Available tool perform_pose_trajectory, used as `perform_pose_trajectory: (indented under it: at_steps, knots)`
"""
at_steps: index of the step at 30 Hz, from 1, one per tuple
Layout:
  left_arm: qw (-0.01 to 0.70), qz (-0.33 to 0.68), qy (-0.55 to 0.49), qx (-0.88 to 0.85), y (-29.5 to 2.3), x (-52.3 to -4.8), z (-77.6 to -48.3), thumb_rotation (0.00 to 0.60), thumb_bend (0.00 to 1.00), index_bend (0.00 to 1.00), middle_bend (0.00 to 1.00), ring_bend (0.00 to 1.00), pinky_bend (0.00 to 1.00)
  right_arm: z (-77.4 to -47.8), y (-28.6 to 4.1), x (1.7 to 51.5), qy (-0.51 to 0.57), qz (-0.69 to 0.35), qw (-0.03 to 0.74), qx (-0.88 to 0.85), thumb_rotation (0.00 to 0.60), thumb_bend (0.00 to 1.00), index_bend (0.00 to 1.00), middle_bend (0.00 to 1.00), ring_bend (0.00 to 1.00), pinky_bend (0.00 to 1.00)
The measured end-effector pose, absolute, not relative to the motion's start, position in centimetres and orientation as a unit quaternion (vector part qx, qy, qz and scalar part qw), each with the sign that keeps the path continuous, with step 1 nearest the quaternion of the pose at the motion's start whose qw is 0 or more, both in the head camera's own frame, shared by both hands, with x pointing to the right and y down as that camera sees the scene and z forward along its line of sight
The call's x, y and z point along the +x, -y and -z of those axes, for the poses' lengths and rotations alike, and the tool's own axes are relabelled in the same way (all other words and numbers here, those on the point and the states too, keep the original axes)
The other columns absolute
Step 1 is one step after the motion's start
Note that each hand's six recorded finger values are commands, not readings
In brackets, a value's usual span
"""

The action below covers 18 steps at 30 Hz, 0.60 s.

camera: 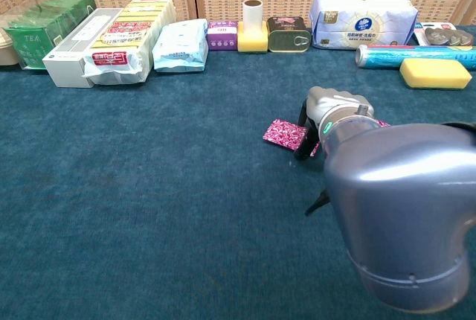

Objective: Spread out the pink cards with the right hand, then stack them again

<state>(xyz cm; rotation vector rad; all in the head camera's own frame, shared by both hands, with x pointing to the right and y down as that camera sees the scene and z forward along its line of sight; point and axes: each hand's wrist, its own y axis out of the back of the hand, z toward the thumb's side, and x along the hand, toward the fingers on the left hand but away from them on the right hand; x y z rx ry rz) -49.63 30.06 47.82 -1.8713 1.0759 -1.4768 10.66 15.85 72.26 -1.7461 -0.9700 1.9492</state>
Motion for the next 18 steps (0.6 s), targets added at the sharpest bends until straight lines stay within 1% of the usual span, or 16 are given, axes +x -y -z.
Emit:
perform_pose_trajectory:
  at_steps: [10,18]
  knots:
    - [0.259,0.547,-0.395,-0.691,-30.0,-49.6,-48.0,0.6,0.12,0.0,0.0,0.0,0.01,-71.6,-15.0,12.6,0.353,-0.692,0.173,-0.605,0.6,0.38,0.44,0.02,0.0,0.06]
    - [0.261,0.551,-0.389,-0.69,-30.0,-49.3,-48.3,0.6,0.12,0.0,0.0,0.0,0.01,-70.5,-13.6,16.3,0.367,-0.699,0.181,-0.586,0.6,0.39,0.44,0.02,0.0,0.06]
